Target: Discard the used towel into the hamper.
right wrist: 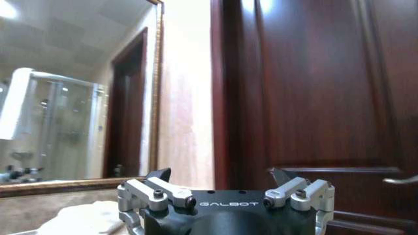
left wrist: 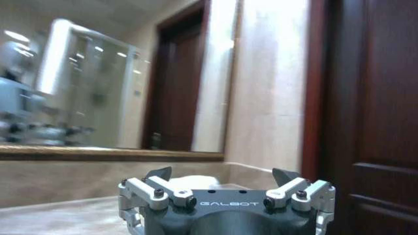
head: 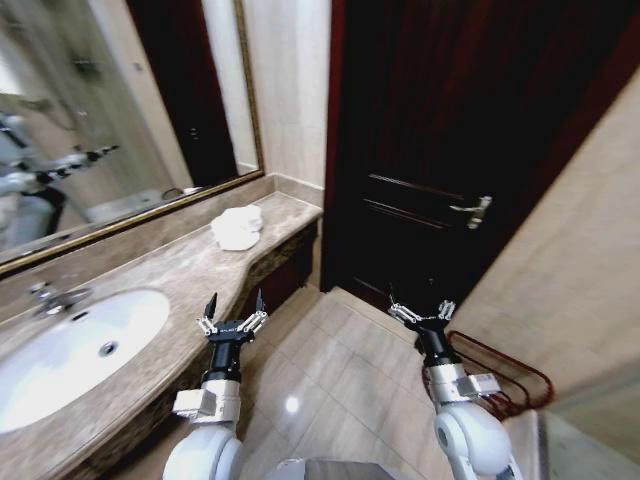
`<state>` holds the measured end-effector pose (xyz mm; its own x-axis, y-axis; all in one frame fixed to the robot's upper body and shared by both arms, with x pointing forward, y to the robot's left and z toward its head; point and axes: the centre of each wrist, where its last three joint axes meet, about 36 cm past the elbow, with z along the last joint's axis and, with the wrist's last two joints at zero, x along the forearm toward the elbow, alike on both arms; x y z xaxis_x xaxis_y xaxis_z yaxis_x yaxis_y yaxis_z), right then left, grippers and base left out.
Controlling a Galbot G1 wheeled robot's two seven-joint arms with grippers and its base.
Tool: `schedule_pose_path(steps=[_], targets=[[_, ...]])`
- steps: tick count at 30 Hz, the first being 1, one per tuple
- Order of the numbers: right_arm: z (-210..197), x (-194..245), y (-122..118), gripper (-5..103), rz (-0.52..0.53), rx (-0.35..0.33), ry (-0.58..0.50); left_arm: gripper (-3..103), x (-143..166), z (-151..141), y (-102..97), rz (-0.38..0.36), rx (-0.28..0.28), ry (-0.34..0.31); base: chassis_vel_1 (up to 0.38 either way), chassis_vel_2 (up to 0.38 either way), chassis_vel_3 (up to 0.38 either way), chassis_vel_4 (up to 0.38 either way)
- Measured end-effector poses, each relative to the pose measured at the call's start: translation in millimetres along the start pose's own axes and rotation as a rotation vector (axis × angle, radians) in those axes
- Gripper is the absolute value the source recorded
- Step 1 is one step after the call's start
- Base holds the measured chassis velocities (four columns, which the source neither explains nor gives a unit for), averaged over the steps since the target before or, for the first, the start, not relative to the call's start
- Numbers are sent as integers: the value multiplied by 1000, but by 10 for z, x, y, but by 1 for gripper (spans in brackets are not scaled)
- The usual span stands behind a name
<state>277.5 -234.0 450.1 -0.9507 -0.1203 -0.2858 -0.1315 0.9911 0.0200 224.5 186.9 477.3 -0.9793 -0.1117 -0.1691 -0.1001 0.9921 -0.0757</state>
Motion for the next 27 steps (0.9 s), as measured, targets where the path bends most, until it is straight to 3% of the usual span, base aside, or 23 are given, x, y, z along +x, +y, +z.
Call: schedule_pose_path(steps=[2,8,22,23,27], targets=[[7,9,-3,100,-1,1,-1,100,-14,39,32,-44,-54,-6,105,104,102,121],[-4,37,2,100,-11,5,16,100,-20,59,54,-95,-94,-13,69,64,63,83],[-31,75,34,100,-33,10,25,102,-3,62,30,-98,-83,-13,0,0,0,0],[-31,76,36,100,-33,10,24,97,-1,66,27,-96,-81,-12,-59,63,66,-34],[-30,77,39,100,-32,10,21,99,1,69,18,-91,-73,-10,-80,82,80,-73]])
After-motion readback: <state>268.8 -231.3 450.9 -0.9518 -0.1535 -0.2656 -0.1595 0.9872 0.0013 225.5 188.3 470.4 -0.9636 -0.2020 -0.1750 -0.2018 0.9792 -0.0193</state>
